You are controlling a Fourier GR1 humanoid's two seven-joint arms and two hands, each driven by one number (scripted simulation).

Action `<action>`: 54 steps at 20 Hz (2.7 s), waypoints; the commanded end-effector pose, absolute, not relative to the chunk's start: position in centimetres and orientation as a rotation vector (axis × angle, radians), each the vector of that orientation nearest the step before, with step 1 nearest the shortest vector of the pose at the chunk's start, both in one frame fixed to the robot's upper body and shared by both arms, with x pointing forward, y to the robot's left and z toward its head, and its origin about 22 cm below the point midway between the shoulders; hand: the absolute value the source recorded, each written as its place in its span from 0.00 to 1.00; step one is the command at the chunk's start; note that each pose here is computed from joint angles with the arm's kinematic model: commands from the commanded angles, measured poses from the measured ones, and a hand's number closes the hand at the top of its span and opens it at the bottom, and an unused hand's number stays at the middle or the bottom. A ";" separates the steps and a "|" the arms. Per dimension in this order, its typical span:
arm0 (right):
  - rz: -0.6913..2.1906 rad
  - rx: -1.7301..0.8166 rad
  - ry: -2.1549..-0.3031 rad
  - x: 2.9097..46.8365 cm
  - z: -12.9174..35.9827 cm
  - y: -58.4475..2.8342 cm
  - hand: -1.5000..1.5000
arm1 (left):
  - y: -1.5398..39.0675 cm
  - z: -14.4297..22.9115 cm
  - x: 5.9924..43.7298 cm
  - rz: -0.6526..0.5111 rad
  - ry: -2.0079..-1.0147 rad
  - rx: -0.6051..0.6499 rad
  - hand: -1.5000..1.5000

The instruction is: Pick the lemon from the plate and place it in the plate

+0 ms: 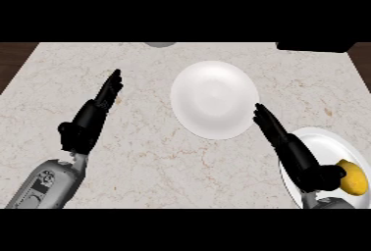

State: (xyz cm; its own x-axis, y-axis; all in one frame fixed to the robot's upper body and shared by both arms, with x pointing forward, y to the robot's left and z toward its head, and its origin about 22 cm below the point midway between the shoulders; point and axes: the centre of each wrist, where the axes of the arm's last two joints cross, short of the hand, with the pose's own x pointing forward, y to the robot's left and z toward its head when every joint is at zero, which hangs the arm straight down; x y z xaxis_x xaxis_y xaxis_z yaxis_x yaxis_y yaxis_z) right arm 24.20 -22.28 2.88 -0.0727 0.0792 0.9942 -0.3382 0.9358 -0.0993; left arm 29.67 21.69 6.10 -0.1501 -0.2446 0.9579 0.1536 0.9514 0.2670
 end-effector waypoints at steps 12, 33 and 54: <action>0.006 -0.228 -1.919 20.5 2.9 -45.3 0.00 | 28.3 1.8 27.5 -0.066 -1.419 0.191 0.50; 0.778 -0.305 -1.566 18.5 3.5 -51.9 0.00 | 28.5 2.1 28.3 -0.081 -1.410 0.170 0.50; 1.107 -0.424 -1.237 22.7 5.0 -48.0 0.00 | 28.9 0.0 27.6 -0.076 -1.414 0.165 0.50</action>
State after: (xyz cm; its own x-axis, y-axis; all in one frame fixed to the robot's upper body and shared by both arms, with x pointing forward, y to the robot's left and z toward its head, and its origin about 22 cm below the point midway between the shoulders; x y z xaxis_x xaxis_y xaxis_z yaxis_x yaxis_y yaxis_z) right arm 22.86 -46.52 4.31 -0.0846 0.8275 0.5551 -0.4111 0.4785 -0.7759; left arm 28.07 29.05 1.78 0.1613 -0.1579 0.9742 -0.0495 0.9846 0.1678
